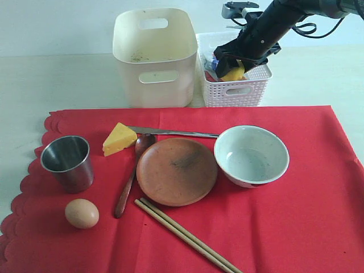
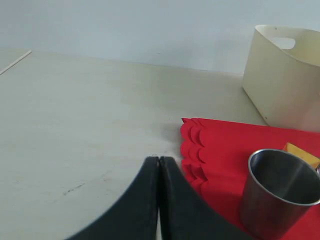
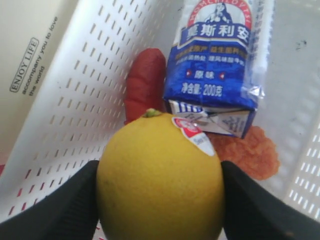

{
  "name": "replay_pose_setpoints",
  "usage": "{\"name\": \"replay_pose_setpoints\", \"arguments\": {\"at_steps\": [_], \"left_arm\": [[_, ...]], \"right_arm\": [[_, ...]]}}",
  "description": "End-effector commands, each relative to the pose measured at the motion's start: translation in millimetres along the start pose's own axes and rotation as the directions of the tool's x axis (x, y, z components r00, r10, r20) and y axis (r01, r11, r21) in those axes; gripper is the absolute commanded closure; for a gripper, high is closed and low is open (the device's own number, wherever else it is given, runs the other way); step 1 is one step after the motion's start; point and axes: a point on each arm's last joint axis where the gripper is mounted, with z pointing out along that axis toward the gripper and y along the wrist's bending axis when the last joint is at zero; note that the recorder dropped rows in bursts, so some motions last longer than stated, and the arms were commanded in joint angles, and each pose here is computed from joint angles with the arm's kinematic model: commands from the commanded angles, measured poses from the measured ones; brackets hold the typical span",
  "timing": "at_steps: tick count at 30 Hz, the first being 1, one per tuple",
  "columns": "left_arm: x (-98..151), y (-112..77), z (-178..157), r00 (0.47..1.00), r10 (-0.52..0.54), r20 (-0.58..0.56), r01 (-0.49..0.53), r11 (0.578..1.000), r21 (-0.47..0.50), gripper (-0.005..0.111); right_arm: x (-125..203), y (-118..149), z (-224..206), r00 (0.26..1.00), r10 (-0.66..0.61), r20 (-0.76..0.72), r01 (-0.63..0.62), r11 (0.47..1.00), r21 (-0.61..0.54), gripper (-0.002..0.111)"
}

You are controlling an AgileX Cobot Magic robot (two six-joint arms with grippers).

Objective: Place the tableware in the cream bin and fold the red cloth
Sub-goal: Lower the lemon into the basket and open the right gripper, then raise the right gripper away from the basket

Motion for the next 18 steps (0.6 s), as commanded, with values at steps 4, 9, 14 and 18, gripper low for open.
{"name": "replay_pose_setpoints", "arguments": {"at_steps": [4,9,14,18], "left_arm": [[0.3,-0.3,-0.2,1.000,-0.001,0.006,0.001,1.000,0.007,0.106],[0.3,-0.3,-0.2,1.000,-0.001,0.006,0.001,1.000,0.007,0.106],[0.3,-0.3,-0.2,1.000,-0.001,0.006,0.001,1.000,0.007,0.106],[0.3,-0.3,-0.2,1.000,-0.001,0.006,0.001,1.000,0.007,0.106]], "right_arm": [[-6.0,2.1,-9.8,0.999,-0.017,0.033,0.017,1.000,0.001,0.042],[-10.2,6.1,-23.2,0.998,-0.030,0.052,0.030,1.000,0.008,0.038],[-14.0,10.6,-43.3,0.996,-0.061,0.062,0.059,0.998,0.034,0.038],[-17.0,15.7,-61.0,0.994,-0.077,0.075,0.074,0.996,0.047,0.038]]}}
